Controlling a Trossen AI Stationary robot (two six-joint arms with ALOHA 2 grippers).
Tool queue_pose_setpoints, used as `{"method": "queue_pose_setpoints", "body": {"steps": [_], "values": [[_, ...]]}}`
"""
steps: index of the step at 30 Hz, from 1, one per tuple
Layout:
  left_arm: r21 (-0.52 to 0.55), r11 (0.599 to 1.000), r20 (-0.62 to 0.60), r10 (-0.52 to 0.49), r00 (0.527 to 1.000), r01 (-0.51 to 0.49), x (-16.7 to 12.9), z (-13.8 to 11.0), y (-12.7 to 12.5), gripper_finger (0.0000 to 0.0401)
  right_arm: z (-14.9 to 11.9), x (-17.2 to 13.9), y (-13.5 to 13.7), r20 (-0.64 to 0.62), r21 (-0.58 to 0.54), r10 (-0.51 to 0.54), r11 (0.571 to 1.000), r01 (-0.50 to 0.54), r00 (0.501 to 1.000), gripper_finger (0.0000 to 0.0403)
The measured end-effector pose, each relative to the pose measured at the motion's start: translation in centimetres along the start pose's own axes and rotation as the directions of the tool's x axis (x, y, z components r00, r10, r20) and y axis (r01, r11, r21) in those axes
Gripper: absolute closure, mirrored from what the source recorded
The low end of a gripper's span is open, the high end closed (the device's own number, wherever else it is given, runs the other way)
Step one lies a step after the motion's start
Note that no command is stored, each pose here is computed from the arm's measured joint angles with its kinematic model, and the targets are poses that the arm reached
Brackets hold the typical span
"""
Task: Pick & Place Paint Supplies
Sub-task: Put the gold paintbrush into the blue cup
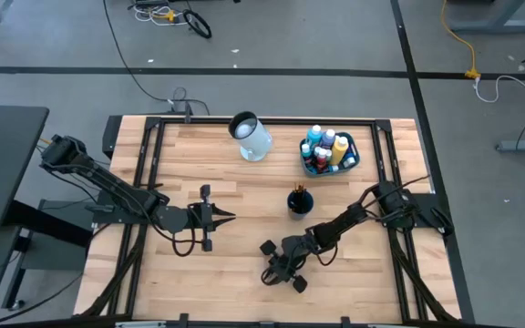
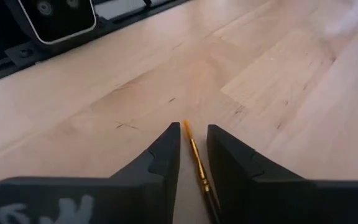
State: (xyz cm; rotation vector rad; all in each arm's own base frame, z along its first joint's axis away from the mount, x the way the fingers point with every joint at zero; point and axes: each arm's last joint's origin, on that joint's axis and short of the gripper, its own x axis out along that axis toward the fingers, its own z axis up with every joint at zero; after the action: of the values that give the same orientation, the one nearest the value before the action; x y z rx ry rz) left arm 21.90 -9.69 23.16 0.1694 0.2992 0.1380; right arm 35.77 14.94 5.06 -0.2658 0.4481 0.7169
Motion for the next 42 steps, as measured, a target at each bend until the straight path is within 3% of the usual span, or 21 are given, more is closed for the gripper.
{"method": "queue_pose_setpoints", "body": {"steps": [6, 13, 17, 23, 31, 34, 42], "values": [[0.000, 1.000, 0.004, 0.000, 1.000, 0.000, 0.0, 0.0, 0.0, 0.0360, -1.2, 0.4, -0.2, 0.059, 0.012, 0.064, 0.998, -0.065, 0.996, 0.0322], [0.005, 1.000, 0.004, 0.005, 1.000, -0.006, 0.0, 0.0, 0.0, 0.0360, -1.5, 0.2, -1.2, 0.065, 0.014, 0.075, 0.997, -0.076, 0.995, 0.0389], [0.007, 1.000, 0.004, 0.003, 1.000, -0.003, 0.0, 0.0, 0.0, 0.0360, -1.4, 0.2, -1.3, 0.085, 0.012, 0.072, 0.997, -0.073, 0.994, 0.0391], [0.007, 1.000, 0.005, 0.003, 1.000, -0.003, 0.0, 0.1, 0.0, 0.0360, 0.0, -0.5, -1.4, 0.190, 0.129, 0.080, 0.986, -0.106, 0.978, 0.0398], [0.004, 1.000, 0.007, 0.003, 1.000, -0.003, 0.0, 0.1, 0.0, 0.0360, 7.0, -3.9, -2.3, 0.392, 0.073, 0.029, 0.995, -0.063, 0.919, 0.0401], [0.003, 1.000, 0.009, 0.003, 1.000, -0.003, 0.0, 0.1, 0.0, 0.0360, 10.2, -6.2, -2.5, 0.485, 0.031, 0.013, 0.999, -0.031, 0.875, 0.0401], [-0.009, 1.000, 0.009, 0.001, 1.000, -0.001, 0.0, 0.1, 0.0, 0.0360, 16.5, -12.4, -2.4, 0.635, -0.075, -0.107, 0.977, 0.199, 0.765, 0.0402]]}}
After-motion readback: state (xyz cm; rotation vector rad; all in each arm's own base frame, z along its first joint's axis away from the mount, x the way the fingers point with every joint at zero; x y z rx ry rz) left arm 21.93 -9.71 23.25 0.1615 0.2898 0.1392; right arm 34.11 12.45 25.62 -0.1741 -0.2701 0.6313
